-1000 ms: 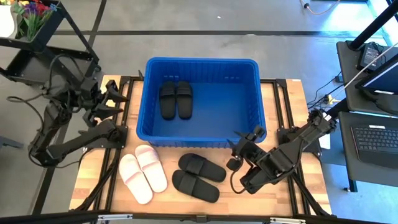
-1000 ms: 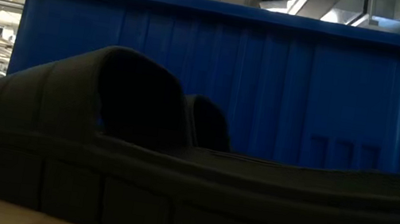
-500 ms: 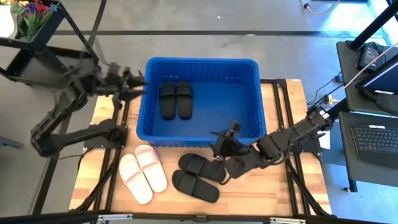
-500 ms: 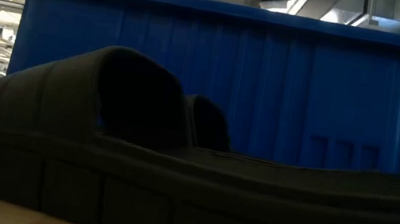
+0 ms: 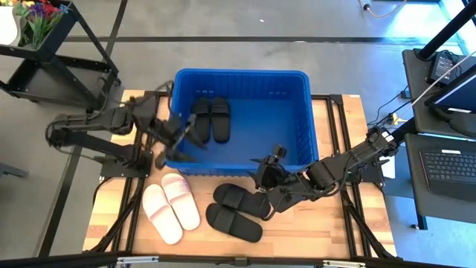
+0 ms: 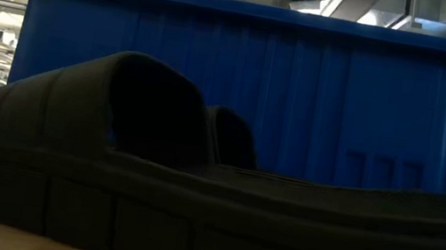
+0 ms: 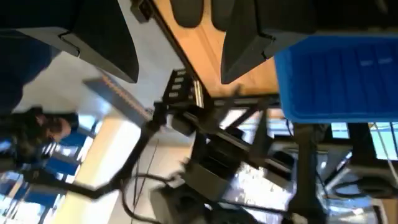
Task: Pick and place slides into bin
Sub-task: Put the pink slide into the blue bin
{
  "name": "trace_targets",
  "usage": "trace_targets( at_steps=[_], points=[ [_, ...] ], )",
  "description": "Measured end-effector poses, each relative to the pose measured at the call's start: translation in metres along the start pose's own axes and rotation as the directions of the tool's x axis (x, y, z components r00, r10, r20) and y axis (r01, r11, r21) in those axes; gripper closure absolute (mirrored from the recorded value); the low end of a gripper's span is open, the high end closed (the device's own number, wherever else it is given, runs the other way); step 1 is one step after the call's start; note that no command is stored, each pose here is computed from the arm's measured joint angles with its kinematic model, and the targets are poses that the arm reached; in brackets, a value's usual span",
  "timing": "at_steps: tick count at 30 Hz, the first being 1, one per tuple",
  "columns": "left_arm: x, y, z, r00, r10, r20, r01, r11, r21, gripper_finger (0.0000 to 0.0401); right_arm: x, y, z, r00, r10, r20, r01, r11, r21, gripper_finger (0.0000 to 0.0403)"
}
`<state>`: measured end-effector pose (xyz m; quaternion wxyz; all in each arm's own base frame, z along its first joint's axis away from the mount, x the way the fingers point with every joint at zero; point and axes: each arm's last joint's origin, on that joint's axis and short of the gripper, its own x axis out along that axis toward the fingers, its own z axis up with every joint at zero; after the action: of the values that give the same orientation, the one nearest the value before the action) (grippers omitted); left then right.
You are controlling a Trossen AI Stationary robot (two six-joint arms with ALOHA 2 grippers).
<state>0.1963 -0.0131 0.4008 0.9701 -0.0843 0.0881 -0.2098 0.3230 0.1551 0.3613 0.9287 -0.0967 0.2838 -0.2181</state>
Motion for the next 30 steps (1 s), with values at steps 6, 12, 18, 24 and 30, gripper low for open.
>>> trace_targets(
  at_steps=[6, 12, 18, 24, 30],
  points=[
    [0.015, -0.040, -0.022, 0.956, 0.203, -0.211, -0.193, 0.979, 0.066, 0.0177, 0.000, -0.004, -0.009, 0.997, -0.029, -0.067, 0.030, 1.000, 0.011, 0.0221],
    [0.011, -0.076, -0.053, 0.848, 0.282, -0.449, -0.327, 0.945, -0.025, 0.0177, -0.001, -0.005, -0.013, 0.995, -0.042, -0.093, 0.040, 0.999, -0.021, 0.0221],
    [0.014, -0.103, -0.087, 0.693, 0.234, -0.682, -0.451, 0.879, -0.157, 0.0177, 0.000, -0.006, -0.013, 0.994, -0.046, -0.097, 0.041, 0.997, -0.058, 0.0221],
    [0.027, -0.125, -0.129, 0.337, 0.112, -0.935, -0.613, 0.780, -0.128, 0.0177, 0.005, -0.010, -0.012, 0.993, -0.060, -0.102, 0.053, 0.996, -0.071, 0.0221],
    [0.047, -0.135, -0.171, -0.031, 0.121, -0.992, -0.774, 0.625, 0.101, 0.0177, 0.011, -0.016, -0.010, 0.991, -0.080, -0.111, 0.074, 0.995, -0.062, 0.0221]
  ],
)
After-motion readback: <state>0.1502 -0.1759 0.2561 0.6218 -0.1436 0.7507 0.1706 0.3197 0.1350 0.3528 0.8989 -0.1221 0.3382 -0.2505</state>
